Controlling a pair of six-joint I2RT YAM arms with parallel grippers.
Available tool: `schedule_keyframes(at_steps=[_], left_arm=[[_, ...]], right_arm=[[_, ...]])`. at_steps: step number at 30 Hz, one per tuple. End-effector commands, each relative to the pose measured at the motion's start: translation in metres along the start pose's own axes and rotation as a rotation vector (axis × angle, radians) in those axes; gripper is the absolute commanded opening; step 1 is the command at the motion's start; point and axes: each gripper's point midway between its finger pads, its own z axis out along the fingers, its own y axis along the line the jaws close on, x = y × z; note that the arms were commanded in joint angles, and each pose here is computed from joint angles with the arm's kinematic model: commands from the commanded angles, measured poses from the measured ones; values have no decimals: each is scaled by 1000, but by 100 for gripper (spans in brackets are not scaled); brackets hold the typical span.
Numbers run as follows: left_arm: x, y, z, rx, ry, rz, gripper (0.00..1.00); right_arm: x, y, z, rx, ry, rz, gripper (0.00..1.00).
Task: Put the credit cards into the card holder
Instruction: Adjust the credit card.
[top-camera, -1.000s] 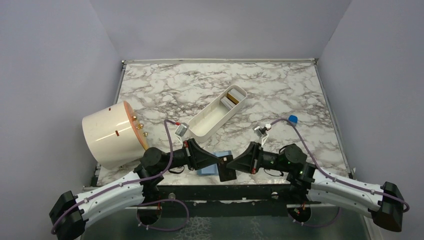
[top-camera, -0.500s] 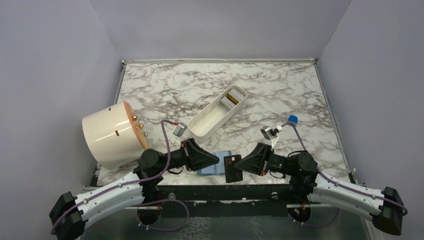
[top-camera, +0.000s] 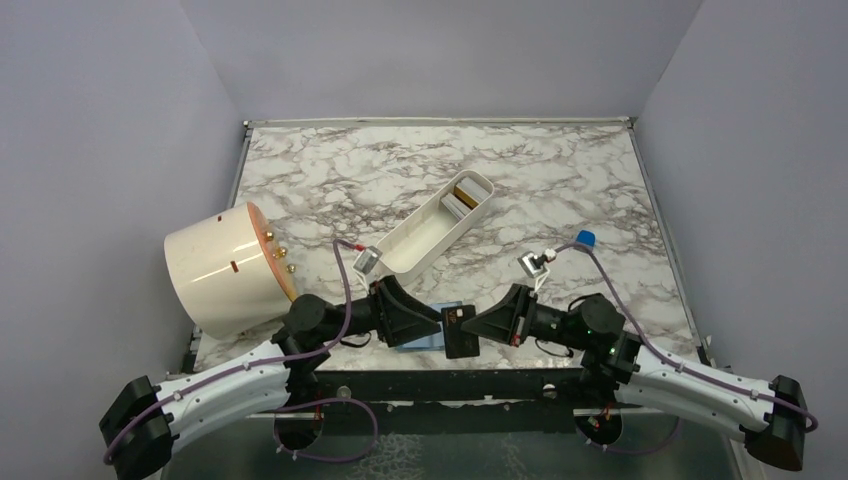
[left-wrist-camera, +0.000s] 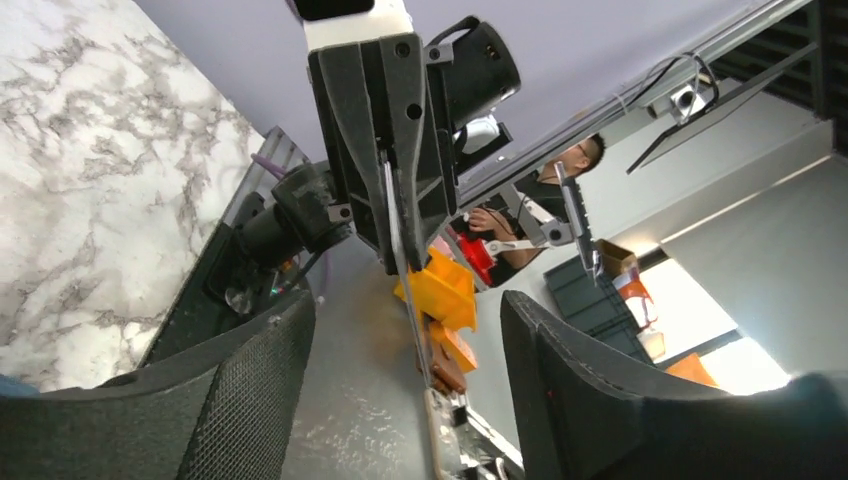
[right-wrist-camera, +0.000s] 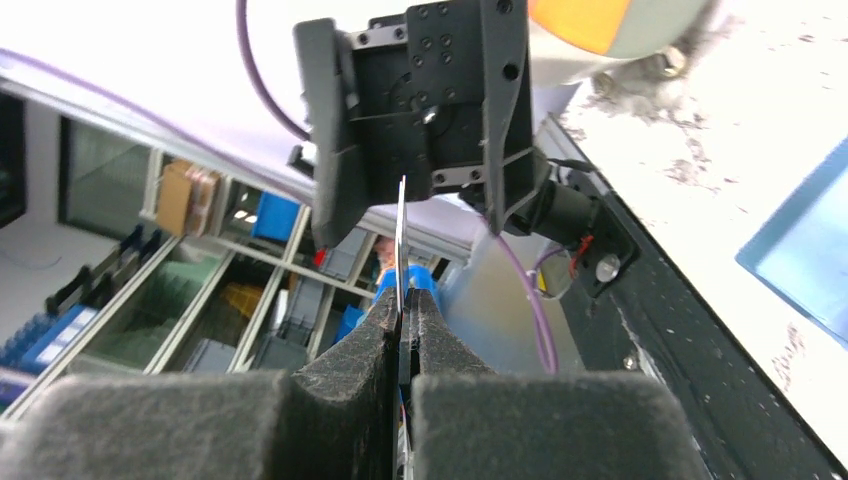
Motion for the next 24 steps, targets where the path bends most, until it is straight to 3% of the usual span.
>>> schedule_keyframes(at_steps=[1, 3, 8, 18, 24], left_arm=[[2, -5, 8, 22, 54, 108, 92], [3, 9, 12, -26, 69, 119, 99], [2, 62, 16, -282, 60, 30, 99], [7, 107, -5, -498, 64, 66, 99], [15, 95, 1, -427, 95, 2, 79]], right_arm=[[-16, -19, 4, 228, -28, -2, 1], [-19, -22, 5, 285, -20, -21, 1], [-24, -54, -13, 483, -40, -67, 1], [-12, -86, -43, 641, -14, -65, 1], [-12, -59, -26, 443, -30, -59, 1]])
